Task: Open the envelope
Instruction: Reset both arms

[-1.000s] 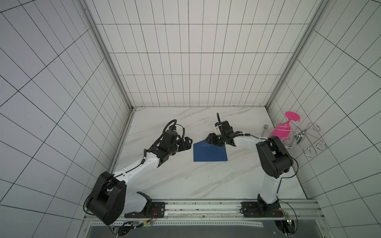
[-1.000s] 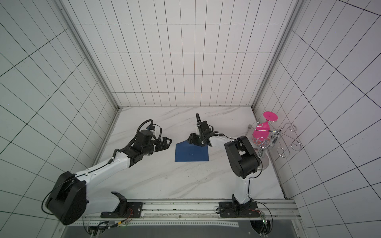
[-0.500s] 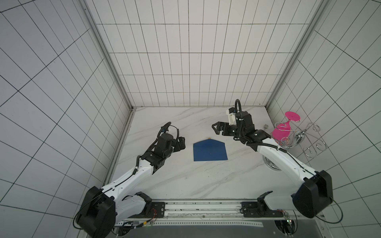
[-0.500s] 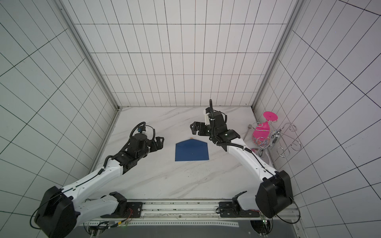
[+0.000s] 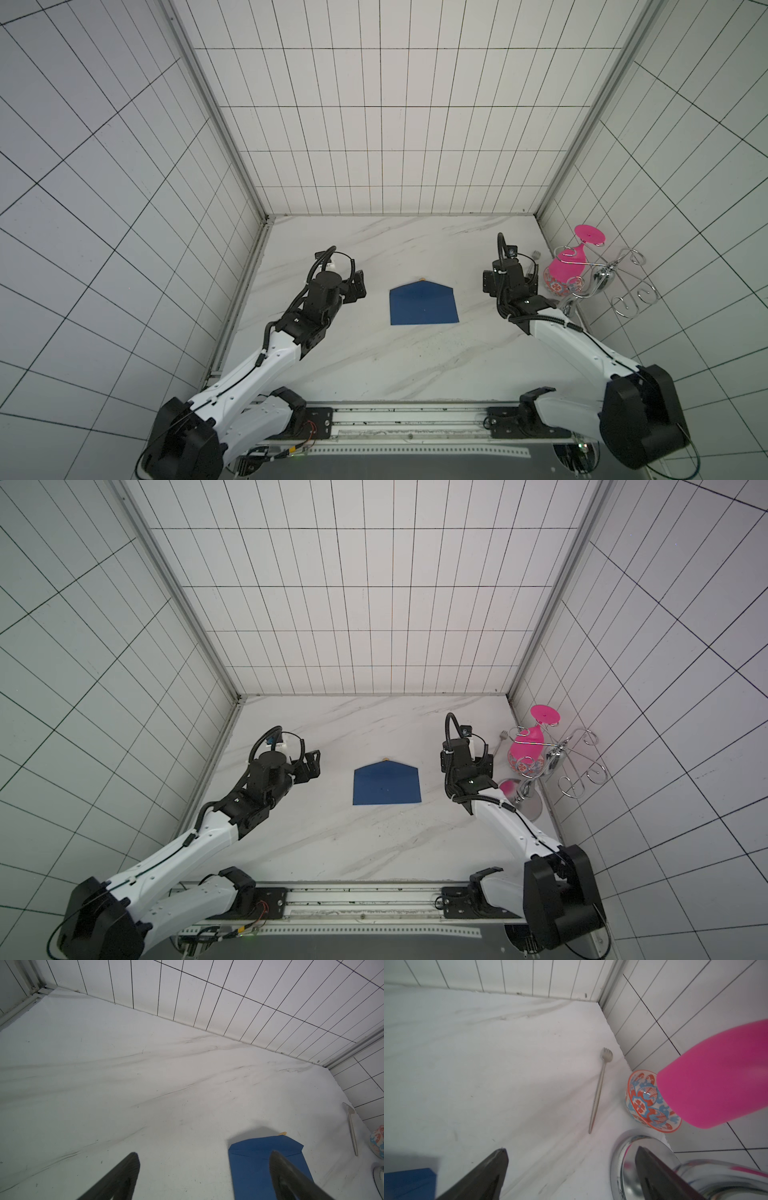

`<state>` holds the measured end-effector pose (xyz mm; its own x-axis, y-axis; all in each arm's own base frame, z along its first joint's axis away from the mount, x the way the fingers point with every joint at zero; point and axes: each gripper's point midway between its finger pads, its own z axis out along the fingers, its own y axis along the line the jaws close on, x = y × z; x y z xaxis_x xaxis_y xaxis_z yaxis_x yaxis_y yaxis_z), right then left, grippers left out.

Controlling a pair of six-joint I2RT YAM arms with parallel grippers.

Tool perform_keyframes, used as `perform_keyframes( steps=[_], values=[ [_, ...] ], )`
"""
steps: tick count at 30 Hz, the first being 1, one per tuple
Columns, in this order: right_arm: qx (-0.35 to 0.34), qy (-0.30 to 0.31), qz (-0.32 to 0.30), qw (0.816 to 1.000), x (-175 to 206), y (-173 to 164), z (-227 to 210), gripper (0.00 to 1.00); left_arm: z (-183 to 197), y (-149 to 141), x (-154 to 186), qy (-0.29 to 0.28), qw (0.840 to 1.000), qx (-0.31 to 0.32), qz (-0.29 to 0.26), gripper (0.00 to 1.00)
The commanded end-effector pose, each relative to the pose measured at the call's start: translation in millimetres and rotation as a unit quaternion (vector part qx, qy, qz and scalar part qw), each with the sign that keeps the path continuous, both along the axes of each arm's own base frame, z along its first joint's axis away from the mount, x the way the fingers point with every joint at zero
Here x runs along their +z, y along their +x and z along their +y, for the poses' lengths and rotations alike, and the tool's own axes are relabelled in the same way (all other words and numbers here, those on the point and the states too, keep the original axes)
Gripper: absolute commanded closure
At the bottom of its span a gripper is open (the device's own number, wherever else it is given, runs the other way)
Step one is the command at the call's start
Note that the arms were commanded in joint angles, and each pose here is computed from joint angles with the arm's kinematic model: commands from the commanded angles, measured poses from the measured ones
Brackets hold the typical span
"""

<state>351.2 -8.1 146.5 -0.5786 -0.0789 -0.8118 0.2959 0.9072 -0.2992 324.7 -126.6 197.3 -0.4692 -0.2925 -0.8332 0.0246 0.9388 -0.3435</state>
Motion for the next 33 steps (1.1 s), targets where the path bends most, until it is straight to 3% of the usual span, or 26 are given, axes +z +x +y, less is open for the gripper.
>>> perform_keyframes(
  steps=[1,4,8,12,15,17,18,22,24,26,31,33],
  values=[
    [-0.008,-0.022,-0.065,0.998,-2,18,-13,0.01,8,-2,-5,0.019,1.000,0.009,-0.018,0.02],
    [0.002,0.000,-0.078,0.997,-25,27,-16,0.02,14,-2,-7,0.039,0.998,0.017,-0.037,0.02],
    [0.002,0.026,-0.101,0.995,-26,36,-28,0.01,19,-5,-8,0.053,0.997,0.020,-0.044,0.02],
    [-0.007,0.116,-0.170,0.979,-35,34,-54,0.02,23,-3,-6,0.057,0.997,0.032,-0.051,0.02],
    [0.039,0.123,-0.149,0.980,-46,36,-39,0.01,27,1,1,0.071,0.994,0.044,-0.067,0.02],
    [0.065,0.119,-0.170,0.976,-45,43,-31,0.01,32,5,8,0.087,0.991,0.057,-0.082,0.02],
    [0.083,0.126,-0.133,0.980,-50,42,-24,0.01,35,7,11,0.099,0.989,0.063,-0.091,0.02],
    [0.129,0.131,-0.116,0.976,-52,51,-9,0.01,52,13,19,0.165,0.972,0.098,-0.134,0.01],
    [0.132,0.134,-0.115,0.975,-53,54,-8,0.01,60,16,15,0.239,0.954,0.098,-0.152,0.01],
    [0.134,0.132,-0.111,0.976,-53,51,-8,0.01,77,19,7,0.271,0.941,0.120,-0.164,0.01],
    [0.133,0.133,-0.112,0.976,-53,52,-8,0.01,124,29,-32,0.209,0.953,0.166,-0.144,0.01],
    [0.134,0.133,-0.114,0.975,-53,53,-8,0.01,138,32,-40,0.178,0.954,0.176,-0.164,0.01]
  ],
)
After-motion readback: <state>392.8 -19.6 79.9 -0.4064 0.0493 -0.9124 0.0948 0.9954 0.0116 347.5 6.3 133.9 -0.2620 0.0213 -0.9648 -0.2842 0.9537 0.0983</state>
